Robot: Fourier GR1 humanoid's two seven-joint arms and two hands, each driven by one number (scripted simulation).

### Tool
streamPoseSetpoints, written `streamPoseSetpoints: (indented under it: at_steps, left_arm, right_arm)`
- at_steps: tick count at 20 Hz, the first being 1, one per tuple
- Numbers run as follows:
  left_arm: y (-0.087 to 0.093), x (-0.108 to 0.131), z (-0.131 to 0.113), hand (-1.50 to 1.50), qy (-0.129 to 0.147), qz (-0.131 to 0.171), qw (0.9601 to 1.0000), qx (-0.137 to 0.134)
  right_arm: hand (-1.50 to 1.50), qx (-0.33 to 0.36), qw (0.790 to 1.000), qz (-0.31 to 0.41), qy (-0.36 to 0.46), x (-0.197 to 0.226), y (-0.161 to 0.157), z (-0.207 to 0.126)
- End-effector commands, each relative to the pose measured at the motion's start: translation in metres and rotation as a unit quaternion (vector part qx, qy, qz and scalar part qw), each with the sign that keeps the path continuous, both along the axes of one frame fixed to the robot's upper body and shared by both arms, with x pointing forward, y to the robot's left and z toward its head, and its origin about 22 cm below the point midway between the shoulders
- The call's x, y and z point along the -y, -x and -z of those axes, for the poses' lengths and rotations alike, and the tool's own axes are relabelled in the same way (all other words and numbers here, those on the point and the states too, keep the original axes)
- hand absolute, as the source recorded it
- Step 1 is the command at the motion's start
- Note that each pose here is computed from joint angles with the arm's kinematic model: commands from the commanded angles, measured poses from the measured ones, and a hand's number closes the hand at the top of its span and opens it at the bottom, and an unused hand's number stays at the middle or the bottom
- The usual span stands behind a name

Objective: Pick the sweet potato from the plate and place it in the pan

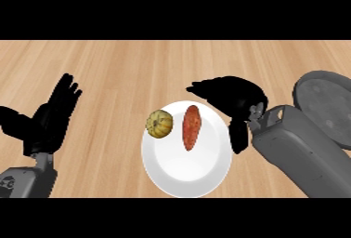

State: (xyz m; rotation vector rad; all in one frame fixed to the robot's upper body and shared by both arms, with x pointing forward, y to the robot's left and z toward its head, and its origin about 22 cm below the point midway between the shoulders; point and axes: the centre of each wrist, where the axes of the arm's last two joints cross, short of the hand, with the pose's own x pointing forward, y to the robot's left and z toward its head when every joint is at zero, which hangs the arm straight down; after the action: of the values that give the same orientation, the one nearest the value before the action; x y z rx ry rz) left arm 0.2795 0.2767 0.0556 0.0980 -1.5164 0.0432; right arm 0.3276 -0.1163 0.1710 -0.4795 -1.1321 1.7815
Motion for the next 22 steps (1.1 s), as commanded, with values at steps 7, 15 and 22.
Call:
streamPoseSetpoints:
  at_steps: [7,15,22]
  left_arm:
    - [-0.002,-0.01,0.02,0.0,-0.004,0.006,1.0,-0.001]
    - [0.004,0.024,-0.02,0.0,-0.004,0.003,1.0,0.0]
    - [0.002,-0.003,-0.01,0.0,-0.003,0.008,1.0,0.003]
  right_arm:
    - [-1.5,0.03,0.999,0.004,-0.013,-0.052,0.012,0.006]
    - [-1.5,0.014,0.998,0.03,0.056,-0.061,0.002,0.048]
    - [-1.5,0.005,0.998,0.035,0.042,-0.04,-0.012,0.069]
